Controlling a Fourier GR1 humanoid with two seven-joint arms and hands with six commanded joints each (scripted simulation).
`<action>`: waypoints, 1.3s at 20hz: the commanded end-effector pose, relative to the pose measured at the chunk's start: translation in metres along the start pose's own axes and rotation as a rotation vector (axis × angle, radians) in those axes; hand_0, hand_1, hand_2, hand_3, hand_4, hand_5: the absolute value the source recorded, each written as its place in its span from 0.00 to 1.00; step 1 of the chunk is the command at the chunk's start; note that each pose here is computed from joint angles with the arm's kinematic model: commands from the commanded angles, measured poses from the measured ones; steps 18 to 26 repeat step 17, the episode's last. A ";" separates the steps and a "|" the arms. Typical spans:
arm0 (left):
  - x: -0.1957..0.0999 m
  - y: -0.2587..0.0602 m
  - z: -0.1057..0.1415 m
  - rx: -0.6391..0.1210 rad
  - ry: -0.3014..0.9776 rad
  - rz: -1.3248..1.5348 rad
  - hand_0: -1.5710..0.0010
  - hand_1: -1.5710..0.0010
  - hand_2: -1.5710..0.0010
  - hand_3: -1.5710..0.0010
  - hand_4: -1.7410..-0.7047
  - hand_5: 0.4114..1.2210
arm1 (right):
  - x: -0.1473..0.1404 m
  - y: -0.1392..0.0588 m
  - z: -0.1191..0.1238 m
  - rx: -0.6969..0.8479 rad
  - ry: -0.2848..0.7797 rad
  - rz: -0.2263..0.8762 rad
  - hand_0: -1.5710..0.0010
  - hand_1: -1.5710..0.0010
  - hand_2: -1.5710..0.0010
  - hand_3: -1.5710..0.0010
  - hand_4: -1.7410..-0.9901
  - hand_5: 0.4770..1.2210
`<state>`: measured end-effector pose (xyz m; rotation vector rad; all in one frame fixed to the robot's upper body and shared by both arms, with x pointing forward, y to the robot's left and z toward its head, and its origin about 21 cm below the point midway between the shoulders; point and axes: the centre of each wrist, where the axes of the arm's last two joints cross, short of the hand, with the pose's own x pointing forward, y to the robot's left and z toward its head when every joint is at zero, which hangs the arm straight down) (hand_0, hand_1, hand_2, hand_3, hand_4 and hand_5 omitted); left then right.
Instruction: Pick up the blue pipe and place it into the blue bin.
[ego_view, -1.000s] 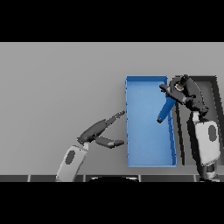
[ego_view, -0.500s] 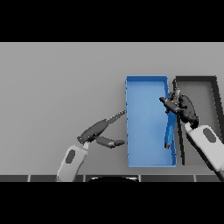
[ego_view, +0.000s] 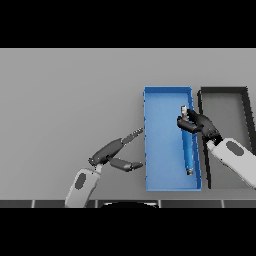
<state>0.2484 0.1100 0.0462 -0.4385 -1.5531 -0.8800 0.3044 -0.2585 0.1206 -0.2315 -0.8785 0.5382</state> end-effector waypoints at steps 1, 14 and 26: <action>0.002 0.000 0.001 0.004 -0.005 -0.003 1.00 1.00 1.00 1.00 0.83 0.02 | 0.000 0.000 0.001 -0.005 0.007 0.012 0.94 0.94 0.94 0.97 0.89 0.53; -0.001 0.003 0.001 0.014 0.009 -0.012 1.00 1.00 1.00 1.00 0.83 0.02 | -0.008 0.004 -0.007 0.009 0.041 0.090 1.00 1.00 1.00 1.00 0.96 0.24; -0.002 0.003 0.003 0.014 0.012 -0.007 1.00 1.00 1.00 1.00 0.83 0.02 | -0.007 0.002 -0.009 0.013 0.034 0.096 1.00 1.00 1.00 1.00 0.96 0.22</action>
